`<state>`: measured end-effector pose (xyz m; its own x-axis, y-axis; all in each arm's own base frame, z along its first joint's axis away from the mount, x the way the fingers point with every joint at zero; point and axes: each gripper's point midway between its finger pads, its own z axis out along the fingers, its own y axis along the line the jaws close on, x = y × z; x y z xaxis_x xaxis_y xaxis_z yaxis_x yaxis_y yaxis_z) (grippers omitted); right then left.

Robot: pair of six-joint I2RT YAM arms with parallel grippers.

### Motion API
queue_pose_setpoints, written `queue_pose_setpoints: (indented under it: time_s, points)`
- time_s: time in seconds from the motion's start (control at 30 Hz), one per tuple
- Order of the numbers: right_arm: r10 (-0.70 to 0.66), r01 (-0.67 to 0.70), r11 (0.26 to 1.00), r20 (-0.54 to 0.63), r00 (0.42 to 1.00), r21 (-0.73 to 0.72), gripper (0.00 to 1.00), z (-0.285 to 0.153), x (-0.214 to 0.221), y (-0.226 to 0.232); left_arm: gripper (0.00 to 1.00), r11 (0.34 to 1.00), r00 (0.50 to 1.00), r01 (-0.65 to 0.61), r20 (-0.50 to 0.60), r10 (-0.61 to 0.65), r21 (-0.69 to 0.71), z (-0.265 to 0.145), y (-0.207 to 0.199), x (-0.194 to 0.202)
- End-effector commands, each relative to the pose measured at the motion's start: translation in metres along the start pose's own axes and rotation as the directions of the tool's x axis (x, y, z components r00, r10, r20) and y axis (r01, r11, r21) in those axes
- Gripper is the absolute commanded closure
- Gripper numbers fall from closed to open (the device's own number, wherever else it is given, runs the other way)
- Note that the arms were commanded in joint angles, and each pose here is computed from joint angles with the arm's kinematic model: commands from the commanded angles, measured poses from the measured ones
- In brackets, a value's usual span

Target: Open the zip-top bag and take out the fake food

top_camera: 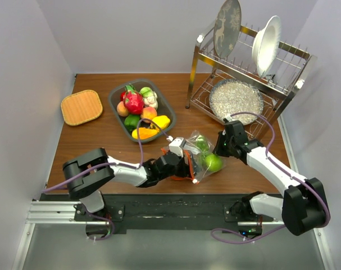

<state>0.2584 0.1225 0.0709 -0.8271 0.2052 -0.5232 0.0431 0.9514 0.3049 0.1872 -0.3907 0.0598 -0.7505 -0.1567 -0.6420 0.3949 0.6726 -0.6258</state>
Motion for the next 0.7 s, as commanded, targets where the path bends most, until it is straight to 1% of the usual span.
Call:
queue_pose_setpoints:
  time_s: [0.0, 0.03, 0.1, 0.17, 0.2, 0.27, 0.3, 0.37, 0.43, 0.53, 0.67]
  points:
    - [0.0, 0.0, 1.0, -0.015, 1.0, -0.024, 0.98, 0.002, 0.007, 0.001, 0.17, 0.99, 0.999, -0.045, 0.03, 0.041, 0.135, 0.008, -0.04, -0.009]
    - [-0.003, 0.002, 1.0, -0.016, 1.0, -0.012, 0.99, 0.002, 0.008, 0.0, 0.17, 0.989, 0.999, -0.047, 0.032, 0.043, 0.14, 0.008, -0.042, -0.009]
    - [-0.012, 0.012, 1.0, -0.018, 1.0, 0.025, 0.88, -0.002, 0.007, -0.007, 0.16, 0.991, 0.999, -0.046, 0.03, 0.043, 0.129, 0.009, -0.04, -0.007]
    - [-0.014, 0.013, 0.999, 0.02, 1.0, 0.041, 0.68, -0.013, -0.001, -0.009, 0.17, 0.993, 0.999, -0.028, 0.026, 0.025, 0.111, 0.008, -0.035, -0.005]
    - [-0.013, 0.011, 0.999, 0.036, 0.999, 0.048, 0.48, -0.022, -0.006, -0.009, 0.21, 0.994, 0.999, -0.023, 0.026, 0.02, 0.104, 0.007, -0.033, -0.004]
    - [-0.012, 0.007, 0.998, 0.084, 0.996, 0.062, 0.38, -0.036, -0.016, -0.01, 0.22, 0.996, 1.0, -0.002, 0.021, 0.0, 0.09, 0.006, -0.028, -0.002]
    - [-0.014, 0.007, 0.997, 0.09, 0.996, 0.073, 0.32, -0.042, -0.018, -0.011, 0.24, 0.997, 1.0, 0.003, 0.015, -0.004, 0.074, 0.006, -0.025, 0.0]
    - [-0.005, -0.004, 0.997, 0.116, 0.993, 0.077, 0.27, -0.052, -0.021, -0.013, 0.25, 0.997, 1.0, 0.014, 0.013, -0.015, 0.07, 0.004, -0.024, 0.002]
    - [0.005, -0.012, 0.998, 0.111, 0.994, 0.069, 0.23, -0.056, -0.016, -0.013, 0.25, 0.998, 1.0, 0.015, 0.015, -0.016, 0.055, 0.003, -0.021, 0.003]
    - [0.038, -0.04, 0.999, 0.09, 0.995, 0.015, 0.18, -0.058, -0.005, -0.007, 0.25, 0.998, 1.0, 0.018, 0.017, -0.019, 0.053, 0.001, -0.02, 0.003]
    - [0.076, -0.073, 0.996, 0.064, 0.995, -0.051, 0.16, -0.048, 0.008, 0.001, 0.22, 0.998, 1.0, 0.006, 0.018, -0.007, 0.07, 0.003, -0.024, 0.002]
